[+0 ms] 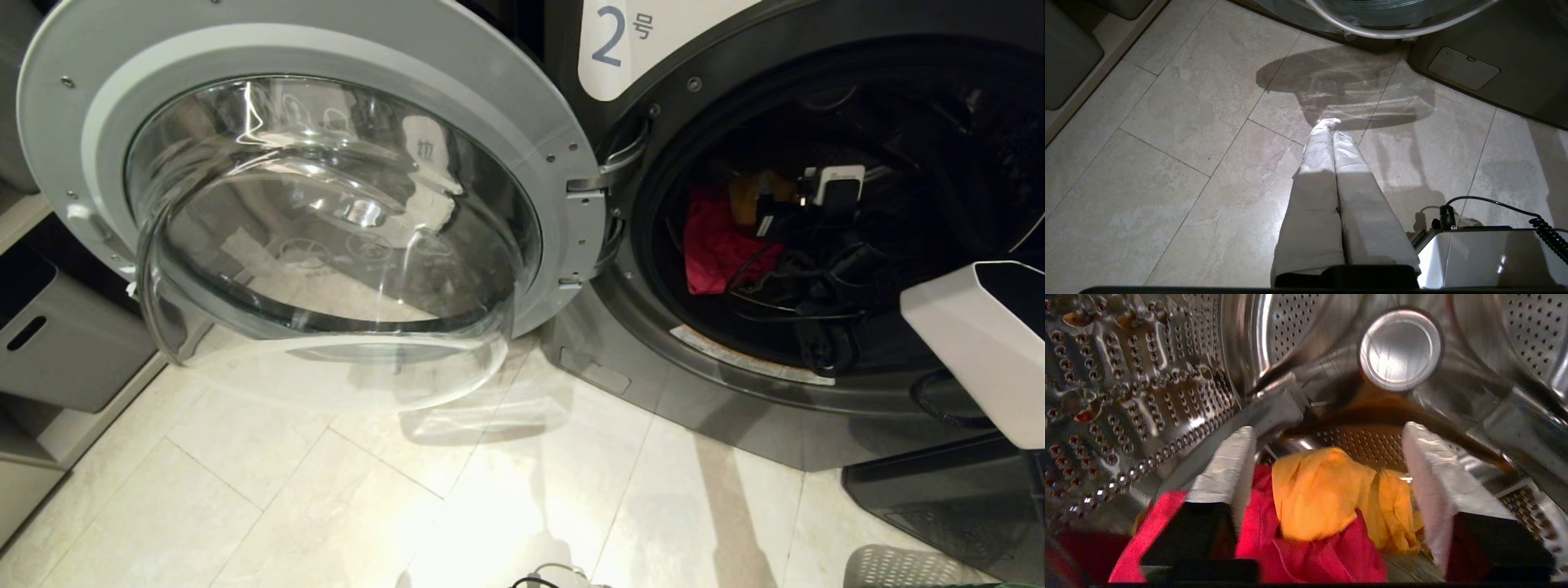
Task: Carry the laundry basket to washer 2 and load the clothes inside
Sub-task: Place the clothes into the washing machine, then close the washing machine door with the left hand
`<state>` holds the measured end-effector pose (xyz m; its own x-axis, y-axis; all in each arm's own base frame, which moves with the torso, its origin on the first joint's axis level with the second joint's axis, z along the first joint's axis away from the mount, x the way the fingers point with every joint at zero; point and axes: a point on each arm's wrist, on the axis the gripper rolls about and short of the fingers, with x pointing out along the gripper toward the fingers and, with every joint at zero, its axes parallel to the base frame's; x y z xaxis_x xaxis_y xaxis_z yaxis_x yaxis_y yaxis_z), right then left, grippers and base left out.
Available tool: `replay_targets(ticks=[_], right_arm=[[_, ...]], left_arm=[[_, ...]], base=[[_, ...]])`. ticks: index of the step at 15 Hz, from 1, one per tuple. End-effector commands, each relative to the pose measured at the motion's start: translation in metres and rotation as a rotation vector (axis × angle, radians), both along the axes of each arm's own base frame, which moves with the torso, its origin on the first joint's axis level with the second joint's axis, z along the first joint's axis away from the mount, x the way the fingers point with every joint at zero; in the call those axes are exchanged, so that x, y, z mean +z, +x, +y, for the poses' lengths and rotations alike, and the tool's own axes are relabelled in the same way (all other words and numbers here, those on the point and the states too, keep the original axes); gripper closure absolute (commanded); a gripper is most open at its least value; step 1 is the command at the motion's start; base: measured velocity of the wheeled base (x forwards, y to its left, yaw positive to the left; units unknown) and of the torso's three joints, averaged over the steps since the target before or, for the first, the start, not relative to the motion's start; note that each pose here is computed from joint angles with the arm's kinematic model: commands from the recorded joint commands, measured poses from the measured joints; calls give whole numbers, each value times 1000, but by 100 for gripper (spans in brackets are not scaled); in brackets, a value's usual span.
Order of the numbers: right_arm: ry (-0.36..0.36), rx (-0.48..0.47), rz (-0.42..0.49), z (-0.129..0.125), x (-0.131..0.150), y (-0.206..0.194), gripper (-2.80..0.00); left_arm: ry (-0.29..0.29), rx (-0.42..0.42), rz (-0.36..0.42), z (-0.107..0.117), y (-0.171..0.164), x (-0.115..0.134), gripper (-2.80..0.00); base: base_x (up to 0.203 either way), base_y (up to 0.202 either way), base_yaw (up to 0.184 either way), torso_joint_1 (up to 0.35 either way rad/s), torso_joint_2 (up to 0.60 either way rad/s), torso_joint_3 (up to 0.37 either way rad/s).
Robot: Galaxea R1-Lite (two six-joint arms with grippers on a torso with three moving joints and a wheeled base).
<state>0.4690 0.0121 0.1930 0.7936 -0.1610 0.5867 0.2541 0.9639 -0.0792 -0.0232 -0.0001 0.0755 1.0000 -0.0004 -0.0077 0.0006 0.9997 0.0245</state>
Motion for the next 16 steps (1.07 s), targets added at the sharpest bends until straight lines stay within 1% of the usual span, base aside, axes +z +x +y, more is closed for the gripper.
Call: replay_targets(ticks=[1,3,4,6,8,10,11,13,15,16], right_arm=[[2,5,18,0,17,-24,-280],[-3,29,125,1,12,-52,-280],[-7,51,186,2,12,-72,-280],[-16,106,312,5,7,-119,-280],[-27,167,440,14,-8,-172,-280],[-41,230,533,21,-23,-231,-280],[-47,252,547,21,-25,-258,-280],[-33,266,531,17,-23,-295,-280],[-7,258,575,10,-36,-321,-280],[-4,259,586,9,-38,-326,0]], left_arm=[[0,0,2,0,0,0,0],[0,0,2,0,0,0,0],[0,0,2,0,0,0,0],[0,0,2,0,0,0,0],[0,0,2,0,0,0,0],[0,0,2,0,0,0,0],[0,-1,2,0,0,0,0],[0,0,2,0,0,0,0],[0,0,2,0,0,0,0],[0,0,2,0,0,0,0]], base=[[0,0,0,0,0,0],[0,0,0,0,0,0],[0,0,0,0,0,0],[0,0,0,0,0,0],[0,0,0,0,0,0],[0,0,0,0,0,0],[0,0,0,0,0,0],[0,0,0,0,0,0],[0,0,0,0,0,0],[0,0,0,0,0,0]])
